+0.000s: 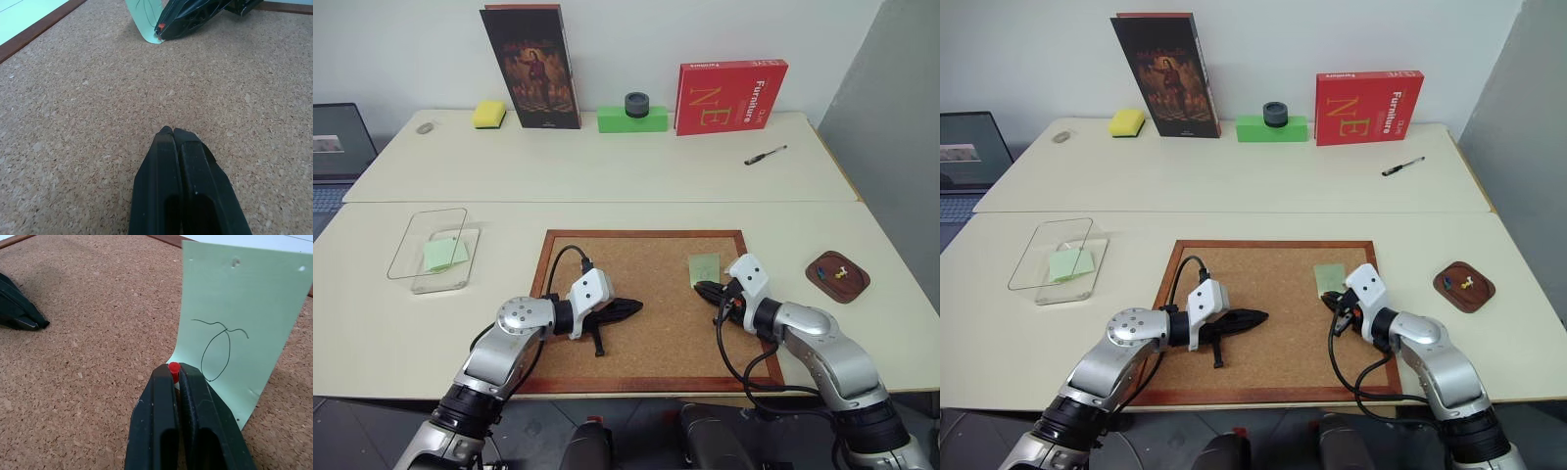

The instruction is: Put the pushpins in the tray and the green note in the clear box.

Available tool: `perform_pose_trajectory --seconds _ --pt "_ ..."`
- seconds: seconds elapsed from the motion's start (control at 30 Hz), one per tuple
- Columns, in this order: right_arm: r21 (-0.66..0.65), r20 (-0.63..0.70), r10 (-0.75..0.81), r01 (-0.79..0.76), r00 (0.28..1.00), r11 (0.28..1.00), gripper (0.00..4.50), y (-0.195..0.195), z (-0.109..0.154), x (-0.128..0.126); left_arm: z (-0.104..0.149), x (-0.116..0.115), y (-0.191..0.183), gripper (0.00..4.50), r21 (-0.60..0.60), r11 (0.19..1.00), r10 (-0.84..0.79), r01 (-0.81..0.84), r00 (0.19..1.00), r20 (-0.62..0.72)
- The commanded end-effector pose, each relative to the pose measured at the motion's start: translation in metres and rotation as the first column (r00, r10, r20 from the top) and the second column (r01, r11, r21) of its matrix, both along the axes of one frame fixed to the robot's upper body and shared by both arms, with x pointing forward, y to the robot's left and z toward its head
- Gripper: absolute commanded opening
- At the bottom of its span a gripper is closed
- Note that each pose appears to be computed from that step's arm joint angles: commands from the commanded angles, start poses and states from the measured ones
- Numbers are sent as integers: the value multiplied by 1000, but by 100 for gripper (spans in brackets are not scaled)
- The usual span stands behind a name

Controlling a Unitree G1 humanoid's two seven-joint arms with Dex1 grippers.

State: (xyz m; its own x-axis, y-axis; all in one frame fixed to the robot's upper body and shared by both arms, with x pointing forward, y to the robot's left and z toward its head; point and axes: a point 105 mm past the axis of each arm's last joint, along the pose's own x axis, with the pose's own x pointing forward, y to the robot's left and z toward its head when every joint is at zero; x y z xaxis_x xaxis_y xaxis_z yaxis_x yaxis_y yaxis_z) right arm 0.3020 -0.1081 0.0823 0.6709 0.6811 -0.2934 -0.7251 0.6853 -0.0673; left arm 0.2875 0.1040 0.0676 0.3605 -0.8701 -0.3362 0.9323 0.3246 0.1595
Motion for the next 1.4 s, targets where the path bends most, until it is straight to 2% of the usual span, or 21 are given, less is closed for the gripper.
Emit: perform_pose_trajectory --seconds 0.03,0.2,0.4,0.6,0.67,0.7,0.83,0.97,1.3,1.4 --pt "26 109 50 -53 993 998 1 7 33 -3 -29 -7 11 0 86 996 38 -30 995 -97" --pt "-13 175 111 -110 978 994 1 14 51 -7 -27 -5 13 0 86 996 42 -34 995 -93" --pt "-69 217 162 -150 963 986 1 20 59 -10 -23 -1 12 0 71 997 49 -43 995 -82" --pt "-112 242 194 -171 951 979 1 23 63 -10 0 11 19 0 2 995 104 -104 993 -50" --pt "-129 253 202 -174 946 976 0 23 64 -10 10 15 23 40 -23 992 122 -122 992 -36" --pt "-139 263 205 -173 943 975 0 23 66 -9 18 16 26 40 -46 991 127 -129 991 -35" --pt "-161 290 213 -172 933 972 0 23 69 -6 43 19 34 122 -110 982 149 -152 988 -40" --pt "-193 321 231 -176 919 965 0 23 72 -3 74 32 38 200 -212 957 194 -197 980 -36" --pt "-295 443 308 -188 842 937 0 31 90 4 120 41 12 393 -355 925 113 -132 991 -75" --pt "-326 467 343 -202 815 924 0 35 95 3 127 38 3 400 -350 935 41 -61 997 -65"
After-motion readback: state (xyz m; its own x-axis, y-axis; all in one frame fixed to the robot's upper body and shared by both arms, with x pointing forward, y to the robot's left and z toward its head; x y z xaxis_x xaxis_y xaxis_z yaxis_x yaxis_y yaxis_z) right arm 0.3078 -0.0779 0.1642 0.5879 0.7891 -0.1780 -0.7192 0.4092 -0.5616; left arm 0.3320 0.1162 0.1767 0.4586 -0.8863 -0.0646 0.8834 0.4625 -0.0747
